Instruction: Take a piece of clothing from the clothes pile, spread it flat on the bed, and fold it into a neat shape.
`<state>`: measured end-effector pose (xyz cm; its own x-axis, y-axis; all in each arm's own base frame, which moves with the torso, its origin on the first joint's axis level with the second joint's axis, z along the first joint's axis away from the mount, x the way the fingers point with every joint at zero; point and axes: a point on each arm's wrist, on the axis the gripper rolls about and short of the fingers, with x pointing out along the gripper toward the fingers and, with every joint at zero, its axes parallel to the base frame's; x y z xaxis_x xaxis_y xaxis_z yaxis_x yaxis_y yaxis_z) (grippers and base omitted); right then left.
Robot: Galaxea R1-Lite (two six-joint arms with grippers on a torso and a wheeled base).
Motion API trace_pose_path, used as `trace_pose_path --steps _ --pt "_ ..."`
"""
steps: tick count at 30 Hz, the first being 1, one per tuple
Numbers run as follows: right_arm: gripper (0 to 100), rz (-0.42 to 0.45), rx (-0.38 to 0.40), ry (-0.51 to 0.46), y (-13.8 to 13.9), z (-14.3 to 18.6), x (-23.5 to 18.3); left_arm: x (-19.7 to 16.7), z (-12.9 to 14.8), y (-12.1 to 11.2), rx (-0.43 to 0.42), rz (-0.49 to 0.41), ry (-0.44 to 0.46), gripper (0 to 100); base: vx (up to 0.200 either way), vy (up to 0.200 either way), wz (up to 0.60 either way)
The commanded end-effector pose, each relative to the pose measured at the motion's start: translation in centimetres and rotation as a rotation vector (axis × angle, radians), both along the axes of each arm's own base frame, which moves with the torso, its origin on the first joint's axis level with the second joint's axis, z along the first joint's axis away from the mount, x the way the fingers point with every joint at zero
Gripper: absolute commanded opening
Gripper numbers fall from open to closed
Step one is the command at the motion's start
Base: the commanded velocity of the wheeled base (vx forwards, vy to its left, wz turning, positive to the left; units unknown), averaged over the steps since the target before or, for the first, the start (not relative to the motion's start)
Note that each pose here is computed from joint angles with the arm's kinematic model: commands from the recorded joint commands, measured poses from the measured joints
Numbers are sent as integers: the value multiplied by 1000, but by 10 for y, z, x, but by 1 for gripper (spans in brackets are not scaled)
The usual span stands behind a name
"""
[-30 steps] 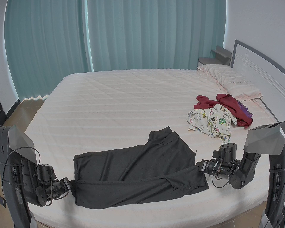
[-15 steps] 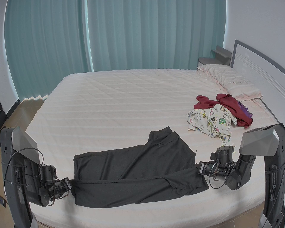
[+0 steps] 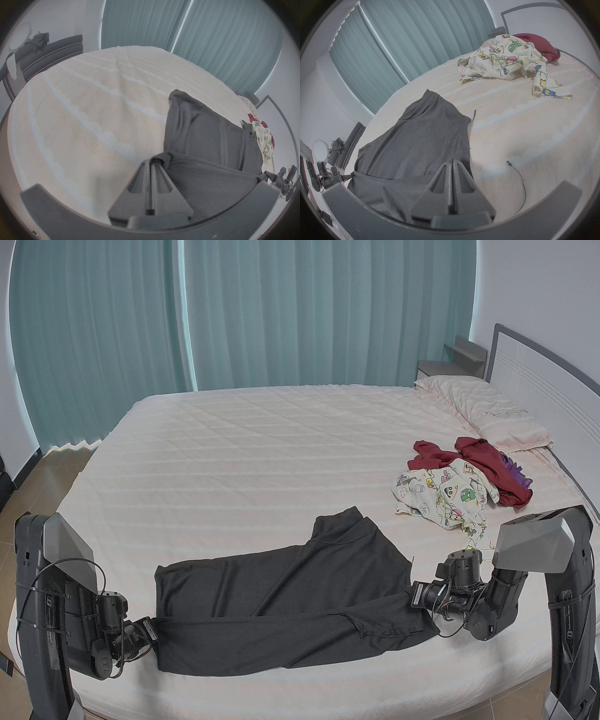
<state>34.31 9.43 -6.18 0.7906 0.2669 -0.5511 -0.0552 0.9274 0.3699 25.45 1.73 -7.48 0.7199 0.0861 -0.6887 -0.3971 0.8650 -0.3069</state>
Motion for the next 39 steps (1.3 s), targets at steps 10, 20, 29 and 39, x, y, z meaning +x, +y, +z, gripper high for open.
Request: trace_pose_path --steps 10,20,29,39 --pt "0 0 -6 19 1 -10 1 0 -4 -2 0 -7 3 0 0 0 0" --pt "100 7 6 -1 6 -6 1 -1 -4 -3 -1 -8 8 100 0 0 0" --pt "100 -145 77 -30 -23 27 -2 -10 21 -4 -17 5 -34 100 0 0 0" --pt "100 -243 169 46 -33 12 -5 -13 37 -19 -59 -16 -78 100 0 0 0"
